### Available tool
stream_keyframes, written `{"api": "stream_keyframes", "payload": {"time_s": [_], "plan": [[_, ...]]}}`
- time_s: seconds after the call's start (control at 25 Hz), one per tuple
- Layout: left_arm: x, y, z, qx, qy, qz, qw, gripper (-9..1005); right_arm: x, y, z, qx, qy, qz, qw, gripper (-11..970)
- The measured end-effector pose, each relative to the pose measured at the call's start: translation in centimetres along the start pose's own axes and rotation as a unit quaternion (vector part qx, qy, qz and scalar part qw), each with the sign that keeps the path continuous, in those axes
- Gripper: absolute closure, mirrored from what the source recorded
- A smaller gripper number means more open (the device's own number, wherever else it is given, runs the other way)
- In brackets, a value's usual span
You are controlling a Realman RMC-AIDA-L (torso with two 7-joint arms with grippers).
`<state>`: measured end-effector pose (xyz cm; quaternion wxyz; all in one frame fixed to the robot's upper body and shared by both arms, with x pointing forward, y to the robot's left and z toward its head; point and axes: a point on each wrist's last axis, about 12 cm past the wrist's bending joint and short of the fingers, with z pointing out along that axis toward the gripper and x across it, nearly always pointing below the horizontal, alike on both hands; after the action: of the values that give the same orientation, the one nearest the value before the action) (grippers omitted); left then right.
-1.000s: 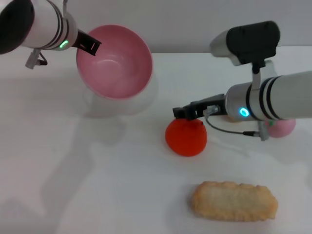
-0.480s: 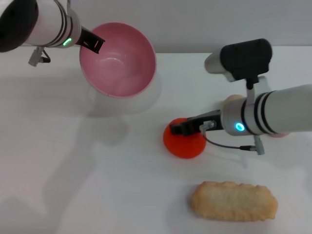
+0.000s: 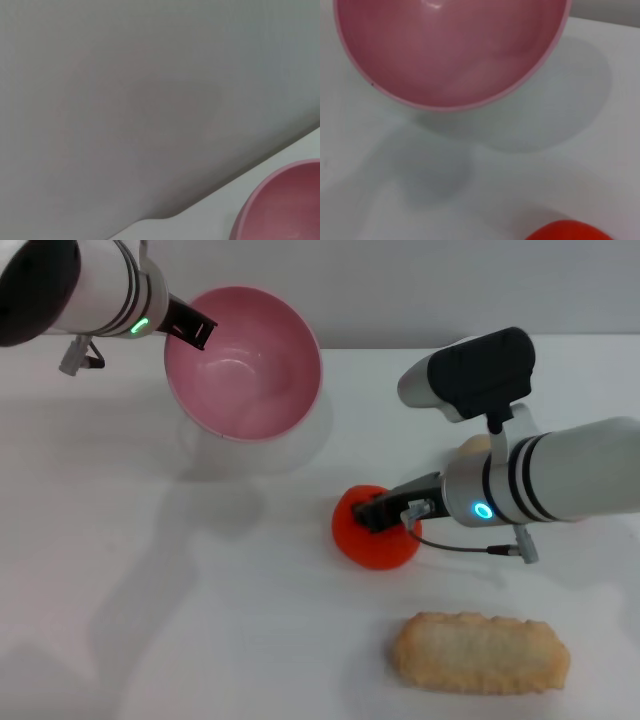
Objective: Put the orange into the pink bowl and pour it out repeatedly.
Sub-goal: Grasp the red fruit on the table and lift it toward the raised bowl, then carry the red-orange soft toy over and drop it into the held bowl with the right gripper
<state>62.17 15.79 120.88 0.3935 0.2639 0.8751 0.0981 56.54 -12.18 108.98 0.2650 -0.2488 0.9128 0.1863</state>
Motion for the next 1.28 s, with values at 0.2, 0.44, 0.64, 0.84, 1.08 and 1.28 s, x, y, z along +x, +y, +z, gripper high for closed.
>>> {"api": "stream_keyframes", "payload": {"time_s": [0.2,0.44,0.64,0.84,1.08,1.28], "plan": [[0.1,-0.1,0.0,0.004,0.001,0.004,1.0,957,-0.4,-0.4,-2.0,0.016,-0.032,-0.008,0.999,777],[0.2,-0.5,0.2,0.012,0.003,0.008,1.0,957,-2.1,-1.4,-7.6,0.058,-0.103,-0.011,0.993,885],[0.2,-2.1,0.1,0.047,0.003,0.023,0.999,957,-3.0,-1.1,-12.0,0.089,-0.16,-0.026,0.983,914],[-0.1,-3.8,0.0,0.077,0.001,0.035,0.996,957,-4.0,0.0,-14.2,0.093,-0.196,-0.047,0.975,917],[-1.2,-6.4,-0.2,0.122,-0.016,0.055,0.991,957,-5.0,1.4,-13.8,0.074,-0.203,-0.069,0.974,919],[-1.7,-7.0,-0.3,0.134,-0.027,0.056,0.989,957,-5.1,1.6,-12.6,0.065,-0.192,-0.07,0.977,919]]}}
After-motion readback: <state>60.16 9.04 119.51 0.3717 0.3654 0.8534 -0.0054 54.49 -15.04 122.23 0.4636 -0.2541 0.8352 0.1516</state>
